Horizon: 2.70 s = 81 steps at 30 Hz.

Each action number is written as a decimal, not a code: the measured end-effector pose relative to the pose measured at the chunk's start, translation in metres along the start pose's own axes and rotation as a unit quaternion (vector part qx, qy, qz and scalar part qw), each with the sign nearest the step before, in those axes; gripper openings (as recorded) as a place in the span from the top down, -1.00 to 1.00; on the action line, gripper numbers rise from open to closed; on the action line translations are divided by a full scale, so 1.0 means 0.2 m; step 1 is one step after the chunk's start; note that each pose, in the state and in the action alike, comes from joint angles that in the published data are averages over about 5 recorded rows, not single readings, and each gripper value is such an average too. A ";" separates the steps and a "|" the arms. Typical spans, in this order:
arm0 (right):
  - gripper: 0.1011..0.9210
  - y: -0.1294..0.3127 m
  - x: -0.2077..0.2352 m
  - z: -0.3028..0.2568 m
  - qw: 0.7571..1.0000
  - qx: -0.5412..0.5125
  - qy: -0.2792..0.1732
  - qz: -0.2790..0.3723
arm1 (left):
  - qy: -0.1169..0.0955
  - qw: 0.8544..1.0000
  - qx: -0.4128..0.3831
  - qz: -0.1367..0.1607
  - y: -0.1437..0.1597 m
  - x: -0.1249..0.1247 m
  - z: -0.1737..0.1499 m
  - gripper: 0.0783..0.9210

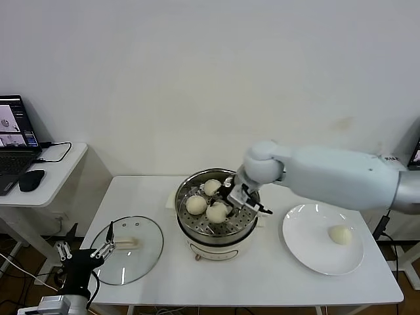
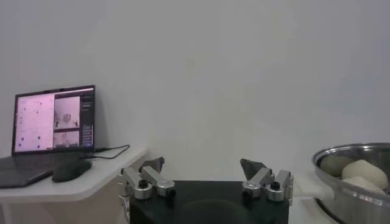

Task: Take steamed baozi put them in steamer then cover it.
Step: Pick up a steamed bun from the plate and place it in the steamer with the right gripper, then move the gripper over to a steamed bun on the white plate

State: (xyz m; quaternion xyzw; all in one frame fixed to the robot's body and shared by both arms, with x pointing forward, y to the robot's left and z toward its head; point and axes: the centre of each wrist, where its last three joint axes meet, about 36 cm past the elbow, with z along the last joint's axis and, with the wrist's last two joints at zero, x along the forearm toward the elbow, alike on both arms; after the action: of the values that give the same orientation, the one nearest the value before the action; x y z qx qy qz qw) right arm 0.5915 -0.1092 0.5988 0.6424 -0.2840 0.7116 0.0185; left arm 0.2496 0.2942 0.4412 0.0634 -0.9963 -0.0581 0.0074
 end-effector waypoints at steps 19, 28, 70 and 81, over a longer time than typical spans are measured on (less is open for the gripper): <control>-0.71 0.00 -0.11 -0.03 0.997 0.078 -0.005 -0.016 | 0.002 1.000 0.001 -0.001 0.00 -0.01 0.02 -0.77; -0.76 0.01 0.11 0.03 0.999 0.051 0.006 0.011 | -0.002 1.000 0.001 0.004 0.00 -0.03 0.01 -0.77; -0.76 1.76 0.49 0.54 0.853 -0.489 0.181 -0.026 | 0.004 1.000 -0.013 0.028 -0.01 -0.05 0.04 -0.77; -0.76 1.91 0.24 0.61 0.836 -0.515 0.181 -0.054 | 0.008 1.000 -0.014 0.024 -0.01 -0.04 0.04 -0.77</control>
State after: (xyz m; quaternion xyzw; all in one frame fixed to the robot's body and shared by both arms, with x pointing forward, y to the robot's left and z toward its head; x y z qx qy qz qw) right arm 0.5446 -0.4975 0.4993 0.4140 -0.5659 0.5638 0.4366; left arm 0.2570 0.2941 0.4321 0.0399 -0.9965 -0.0715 0.0177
